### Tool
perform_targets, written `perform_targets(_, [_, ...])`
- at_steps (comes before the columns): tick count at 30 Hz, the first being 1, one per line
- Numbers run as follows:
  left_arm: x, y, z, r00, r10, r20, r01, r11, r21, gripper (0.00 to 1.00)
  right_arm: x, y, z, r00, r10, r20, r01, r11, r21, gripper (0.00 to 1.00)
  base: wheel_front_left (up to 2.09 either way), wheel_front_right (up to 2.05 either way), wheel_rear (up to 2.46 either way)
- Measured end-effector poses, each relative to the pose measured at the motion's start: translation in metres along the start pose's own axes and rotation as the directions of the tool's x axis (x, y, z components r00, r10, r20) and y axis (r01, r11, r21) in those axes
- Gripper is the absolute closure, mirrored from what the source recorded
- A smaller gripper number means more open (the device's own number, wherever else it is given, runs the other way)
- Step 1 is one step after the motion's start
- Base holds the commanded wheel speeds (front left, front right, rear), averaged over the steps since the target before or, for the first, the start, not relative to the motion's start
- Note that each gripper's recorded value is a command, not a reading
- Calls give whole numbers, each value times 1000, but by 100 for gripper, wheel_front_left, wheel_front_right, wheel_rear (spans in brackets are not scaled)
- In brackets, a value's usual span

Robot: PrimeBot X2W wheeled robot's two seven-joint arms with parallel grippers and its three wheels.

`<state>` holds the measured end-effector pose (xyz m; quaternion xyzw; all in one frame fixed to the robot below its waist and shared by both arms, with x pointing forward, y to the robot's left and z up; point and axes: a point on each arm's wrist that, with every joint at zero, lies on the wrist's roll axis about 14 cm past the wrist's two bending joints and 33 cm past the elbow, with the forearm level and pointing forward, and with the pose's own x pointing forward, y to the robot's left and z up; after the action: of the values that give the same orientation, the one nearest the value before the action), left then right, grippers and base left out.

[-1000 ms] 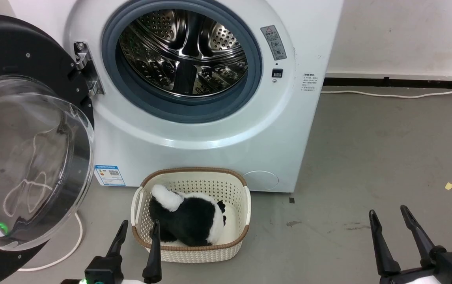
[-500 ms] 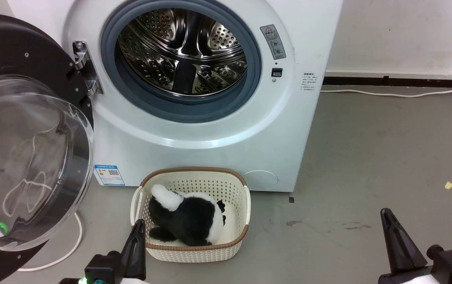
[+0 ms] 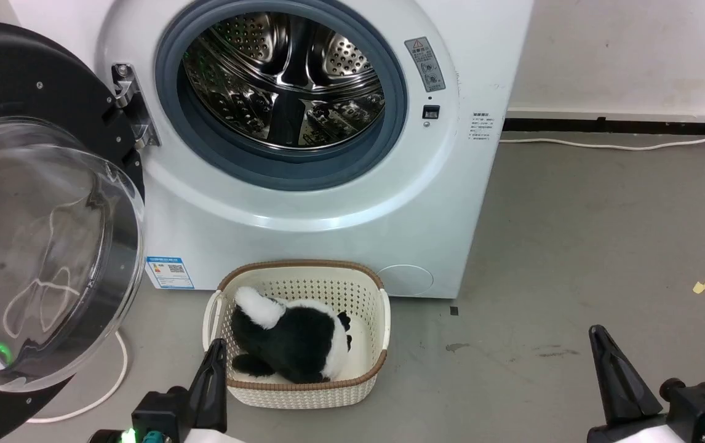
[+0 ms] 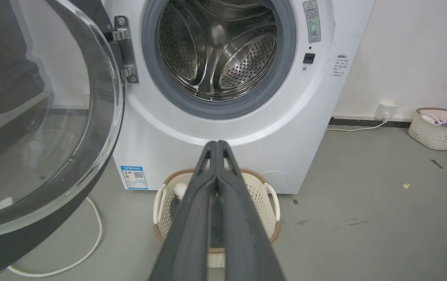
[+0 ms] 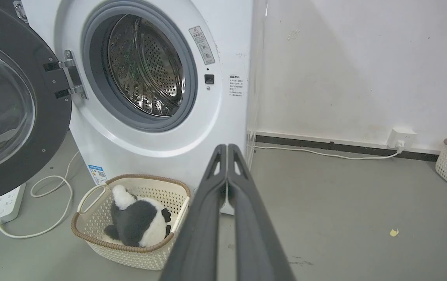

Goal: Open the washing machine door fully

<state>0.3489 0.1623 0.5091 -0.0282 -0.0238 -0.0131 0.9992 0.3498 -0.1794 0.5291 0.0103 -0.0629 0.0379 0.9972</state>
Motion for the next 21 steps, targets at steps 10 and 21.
perform_targets(10, [2, 2, 1, 1000, -1, -7, 1, 1000, 18, 100, 2, 2, -2, 1000, 6, -21, -6, 1000, -4, 100, 0, 0, 0])
perform_targets(21, [6, 2, 4, 1000, 1, -9, -1, 1000, 22, 100, 5, 4, -3, 999, 13, -38, -14, 1000, -12, 100, 0, 0, 0])
